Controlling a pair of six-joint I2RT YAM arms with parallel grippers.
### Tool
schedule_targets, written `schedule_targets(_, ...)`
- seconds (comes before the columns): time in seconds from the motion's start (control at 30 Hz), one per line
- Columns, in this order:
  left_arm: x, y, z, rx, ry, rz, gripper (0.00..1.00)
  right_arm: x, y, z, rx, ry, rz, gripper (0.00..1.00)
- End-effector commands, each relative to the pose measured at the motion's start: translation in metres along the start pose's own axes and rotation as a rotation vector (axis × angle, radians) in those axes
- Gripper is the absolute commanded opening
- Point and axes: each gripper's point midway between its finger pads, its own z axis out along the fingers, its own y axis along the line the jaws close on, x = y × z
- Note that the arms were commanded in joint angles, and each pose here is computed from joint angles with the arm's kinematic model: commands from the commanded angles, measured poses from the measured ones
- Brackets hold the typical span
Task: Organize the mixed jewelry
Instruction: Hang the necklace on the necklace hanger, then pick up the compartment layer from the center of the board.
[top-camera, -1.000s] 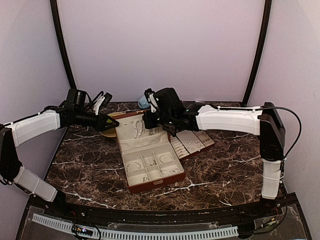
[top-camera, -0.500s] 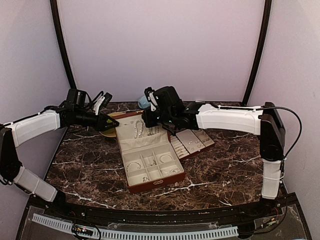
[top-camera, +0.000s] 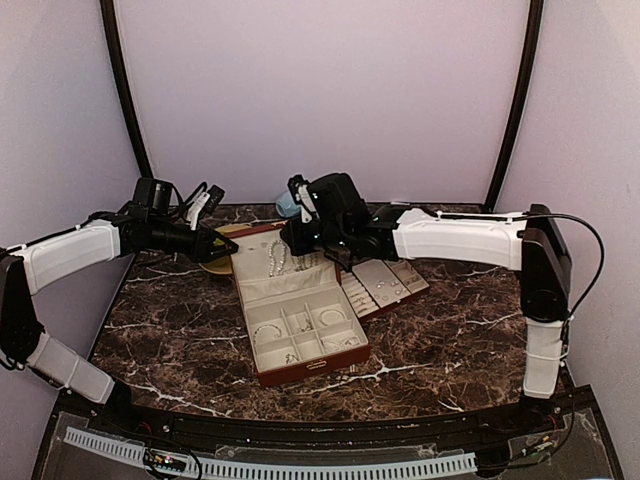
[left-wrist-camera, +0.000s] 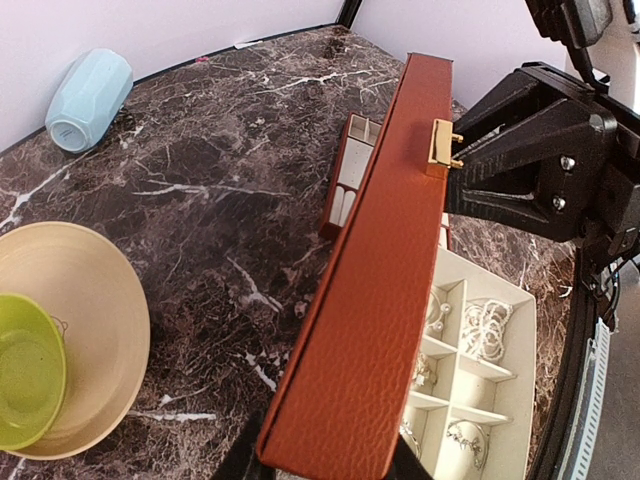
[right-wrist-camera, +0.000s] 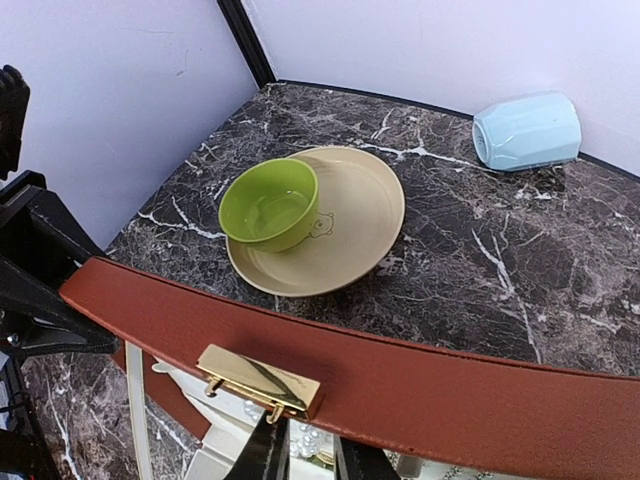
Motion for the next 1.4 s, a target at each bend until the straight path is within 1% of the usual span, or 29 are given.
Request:
schedule_targets(0.0, -0.017, -0.023, -0.013, 0.064, -0.048, 0.026, 0.16, -0.033, 0.018, -0.027, -0.100, -0.096, 0.004, 0.21)
schedule_targets(0.03, -0.017, -0.023, -0.013, 0.062, -0.049, 0.026, 0.23, -0.035, 0.020, -0.031, -0.110, -0.103, 0.002, 0.23)
schedule_targets(0.13, -0.018, -0.023, -0.013, 0.060, -0.055, 0.030, 0.34, -0.038, 0.025, -0.043, -0.152, -0.119, -0.015, 0.29)
schedule_targets(0.17, -0.019, -0.023, -0.013, 0.060, -0.056, 0.030, 0.41, -0.038, 0.027, -0.047, -0.165, -0.126, -0.020, 0.31)
schedule_targets(0.2, -0.019, -0.024, -0.014, 0.061, -0.060, 0.033, 0.44, -0.038, 0.027, -0.051, -0.173, -0.130, -0.023, 0.33)
schedule_targets(0.23, -0.019, -0.024, -0.014, 0.064, -0.061, 0.034, 0.49, -0.038, 0.027, -0.056, -0.176, -0.137, -0.026, 0.36)
schedule_targets(0.27, -0.021, -0.025, -0.015, 0.067, -0.067, 0.038, 0.52, -0.037, 0.029, -0.061, -0.198, -0.138, -0.028, 0.39)
schedule_targets(0.3, -0.020, -0.026, -0.015, 0.069, -0.069, 0.037, 0.57, -0.036, 0.029, -0.066, -0.211, -0.140, -0.030, 0.41)
schedule_targets(0.43, -0.025, -0.030, -0.019, 0.072, -0.094, 0.058, 0.67, -0.036, 0.019, -0.087, -0.214, -0.166, -0.010, 0.55)
schedule_targets(0.47, -0.025, -0.030, -0.020, 0.067, -0.098, 0.059, 0.73, -0.035, 0.012, -0.091, -0.203, -0.166, 0.000, 0.58)
schedule_targets(0.5, -0.029, -0.032, -0.024, 0.061, -0.117, 0.073, 0.75, -0.034, 0.006, -0.095, -0.191, -0.167, 0.010, 0.61)
schedule_targets(0.53, -0.028, -0.030, -0.025, 0.048, -0.121, 0.073, 0.77, -0.032, -0.003, -0.098, -0.172, -0.164, 0.017, 0.65)
schedule_targets(0.57, -0.035, -0.033, -0.031, 0.036, -0.153, 0.096, 0.78, -0.029, -0.012, -0.102, -0.144, -0.158, 0.021, 0.68)
schedule_targets(0.6, -0.033, -0.030, -0.032, 0.011, -0.160, 0.090, 0.80, -0.027, -0.024, -0.105, -0.106, -0.151, 0.024, 0.70)
schedule_targets(0.63, -0.043, -0.029, -0.041, -0.028, -0.207, 0.115, 0.81, -0.023, -0.040, -0.108, -0.056, -0.139, 0.029, 0.71)
schedule_targets(0.67, -0.042, -0.027, -0.043, -0.048, -0.217, 0.103, 0.84, -0.019, -0.059, -0.110, -0.003, -0.127, 0.039, 0.72)
schedule_targets(0.7, -0.051, -0.025, -0.053, -0.097, -0.260, 0.119, 0.85, -0.011, -0.079, -0.111, 0.051, -0.087, 0.051, 0.72)
schedule_targets(0.73, -0.050, -0.022, -0.056, -0.120, -0.272, 0.107, 0.87, -0.003, -0.098, -0.112, 0.096, -0.049, 0.063, 0.72)
schedule_targets(0.77, -0.056, -0.015, -0.065, -0.179, -0.300, 0.104, 0.88, 0.004, -0.116, -0.114, 0.140, -0.011, 0.068, 0.71)
schedule_targets(0.83, -0.055, 0.000, -0.079, -0.247, -0.320, 0.035, 0.90, 0.021, -0.151, -0.117, 0.229, 0.073, 0.059, 0.68)
schedule_targets(0.93, -0.042, 0.025, -0.096, -0.330, -0.323, -0.061, 0.90, 0.048, -0.200, -0.122, 0.340, 0.185, 0.053, 0.64)
schedule_targets(1.03, -0.029, 0.044, -0.116, -0.431, -0.333, -0.100, 0.90, 0.070, -0.242, -0.124, 0.416, 0.265, 0.060, 0.62)
schedule_targets(1.13, -0.025, 0.049, -0.127, -0.501, -0.350, -0.089, 0.90, 0.086, -0.270, -0.117, 0.442, 0.328, 0.061, 0.61)
schedule_targets(1.27, -0.022, 0.050, -0.127, -0.511, -0.352, -0.082, 0.90, 0.104, -0.302, -0.099, 0.478, 0.423, 0.053, 0.54)
schedule_targets(1.37, -0.022, 0.051, -0.127, -0.512, -0.344, -0.081, 0.90, 0.113, -0.319, -0.093, 0.522, 0.457, 0.043, 0.51)
